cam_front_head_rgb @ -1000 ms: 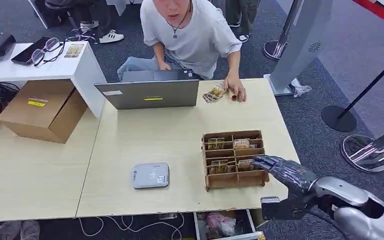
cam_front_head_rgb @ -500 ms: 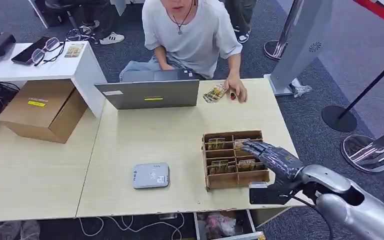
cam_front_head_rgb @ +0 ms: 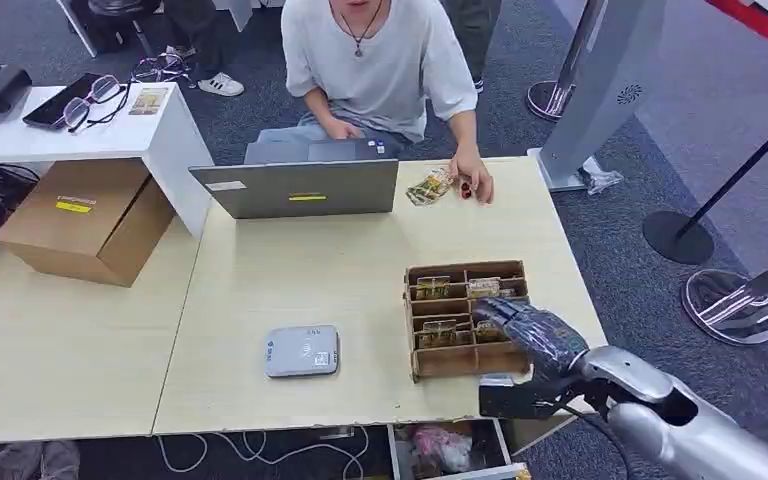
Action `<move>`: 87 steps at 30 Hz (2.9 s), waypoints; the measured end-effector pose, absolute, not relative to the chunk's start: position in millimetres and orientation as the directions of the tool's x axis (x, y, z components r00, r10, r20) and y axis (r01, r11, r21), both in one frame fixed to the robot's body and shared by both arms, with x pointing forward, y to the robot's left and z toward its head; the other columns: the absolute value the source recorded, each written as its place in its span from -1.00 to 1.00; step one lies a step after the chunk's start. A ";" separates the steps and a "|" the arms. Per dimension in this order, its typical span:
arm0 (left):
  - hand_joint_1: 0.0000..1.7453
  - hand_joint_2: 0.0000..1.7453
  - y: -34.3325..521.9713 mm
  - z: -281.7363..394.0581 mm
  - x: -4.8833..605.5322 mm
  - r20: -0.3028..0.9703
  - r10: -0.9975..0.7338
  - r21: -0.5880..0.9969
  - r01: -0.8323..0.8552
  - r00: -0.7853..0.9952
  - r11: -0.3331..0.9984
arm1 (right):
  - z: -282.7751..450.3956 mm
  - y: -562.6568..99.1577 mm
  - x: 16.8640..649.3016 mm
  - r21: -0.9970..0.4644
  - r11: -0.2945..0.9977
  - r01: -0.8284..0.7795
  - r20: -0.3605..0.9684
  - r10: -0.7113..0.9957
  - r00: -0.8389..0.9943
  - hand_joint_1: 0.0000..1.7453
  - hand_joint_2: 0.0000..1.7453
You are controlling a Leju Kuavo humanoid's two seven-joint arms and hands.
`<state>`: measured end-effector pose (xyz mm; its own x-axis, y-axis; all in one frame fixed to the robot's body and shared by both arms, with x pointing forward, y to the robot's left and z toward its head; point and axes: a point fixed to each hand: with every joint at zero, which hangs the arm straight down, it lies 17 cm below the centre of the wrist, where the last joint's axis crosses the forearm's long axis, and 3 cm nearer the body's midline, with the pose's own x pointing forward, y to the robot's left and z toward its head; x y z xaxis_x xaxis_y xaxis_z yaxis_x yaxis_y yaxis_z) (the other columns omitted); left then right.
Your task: Pass the card to the sensor for recognition and then transmit it.
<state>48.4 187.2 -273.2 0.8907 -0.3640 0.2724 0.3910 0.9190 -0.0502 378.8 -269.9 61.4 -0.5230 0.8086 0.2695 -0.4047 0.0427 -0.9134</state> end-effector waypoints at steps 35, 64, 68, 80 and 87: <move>-1.00 -1.00 187.3 -273.3 46.0 0.270 -0.389 -0.055 0.417 0.881 0.907 | 78.9 -270.2 396.1 -0.943 0.108 -0.315 0.258 0.834 -0.488 -0.92 1.00; -1.00 -1.00 191.2 -273.6 45.8 0.277 -0.406 -0.049 0.435 0.871 0.899 | 82.3 -270.2 379.2 -0.945 0.121 -0.304 0.263 0.836 -0.483 -0.56 1.00; -1.00 -1.00 191.2 -273.6 45.8 0.278 -0.408 -0.049 0.436 0.870 0.898 | 81.4 -269.5 379.0 -0.944 0.119 -0.307 0.262 0.835 -0.483 -0.56 1.00; -1.00 -1.00 190.7 -273.4 45.7 0.282 -0.413 -0.049 0.443 0.866 0.895 | 74.0 -256.0 394.9 -0.947 0.103 -0.305 0.250 0.834 -0.492 -0.42 1.00; -1.00 -1.00 189.9 -273.2 45.1 0.282 -0.417 -0.054 0.449 0.864 0.892 | 67.1 -249.1 397.4 -0.944 0.110 -0.311 0.258 0.835 -0.487 -0.36 1.00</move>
